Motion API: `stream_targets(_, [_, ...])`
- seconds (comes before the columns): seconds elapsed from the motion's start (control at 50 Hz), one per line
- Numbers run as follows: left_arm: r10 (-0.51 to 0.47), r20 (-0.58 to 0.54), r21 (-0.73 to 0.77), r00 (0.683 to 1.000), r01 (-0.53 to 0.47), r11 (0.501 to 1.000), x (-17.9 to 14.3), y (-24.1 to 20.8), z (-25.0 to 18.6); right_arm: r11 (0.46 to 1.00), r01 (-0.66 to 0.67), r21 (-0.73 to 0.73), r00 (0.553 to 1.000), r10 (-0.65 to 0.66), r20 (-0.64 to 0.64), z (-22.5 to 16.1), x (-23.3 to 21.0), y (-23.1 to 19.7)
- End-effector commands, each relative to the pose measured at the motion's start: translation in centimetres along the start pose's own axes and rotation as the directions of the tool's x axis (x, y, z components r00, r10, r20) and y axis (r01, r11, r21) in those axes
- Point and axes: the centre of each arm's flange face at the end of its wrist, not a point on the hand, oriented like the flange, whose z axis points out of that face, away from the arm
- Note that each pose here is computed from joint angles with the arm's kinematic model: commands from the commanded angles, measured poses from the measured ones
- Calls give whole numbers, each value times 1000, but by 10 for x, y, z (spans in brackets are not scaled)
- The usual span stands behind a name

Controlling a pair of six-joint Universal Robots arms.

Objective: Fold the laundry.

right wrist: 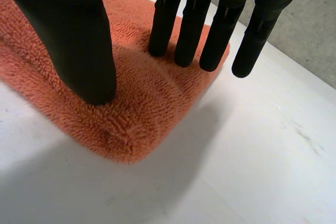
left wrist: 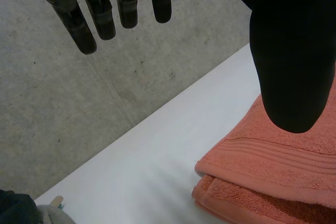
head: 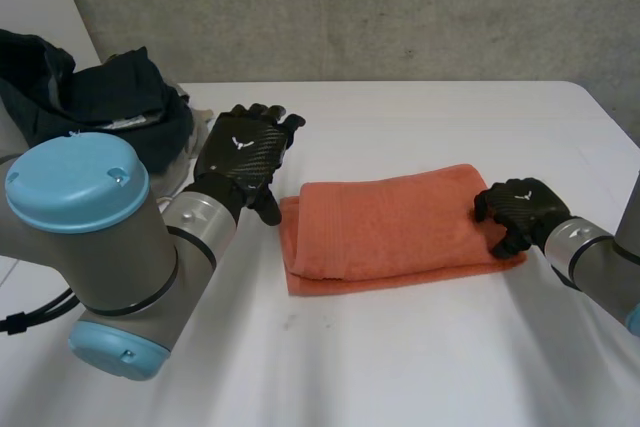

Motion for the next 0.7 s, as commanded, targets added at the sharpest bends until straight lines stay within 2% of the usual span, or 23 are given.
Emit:
stream_targets(0.02, [0,-2,0,1000,0,1000,1,0,-1,1000,-15,-17,1000,15,-7,-6,3,5])
stream_targets(0.14, [0,-5,-2,1000,0,1000,1,1,-1,1000,-13,-24,1000,13,-18,-3,8,10])
stream_targets(0.32, [0,-4,-1,1000,0,1000,2,0,-1,998,56,-8,997,-56,-60,2,20,12])
stream_targets(0.44, [3,5,11,1000,-3,1000,-1,-5,-3,981,187,47,979,-182,-89,6,22,-8])
stream_targets(0.52, [2,13,30,1000,-2,1000,-4,-12,-6,923,349,161,937,-342,-70,4,-15,-50])
stream_targets(0.64, [-1,42,46,999,-1,999,-14,-20,-12,841,430,327,887,-461,17,-7,-84,-84])
stream_targets(0.7, [-5,65,49,998,2,999,-24,-21,-12,784,463,414,829,-548,110,-20,-133,-85])
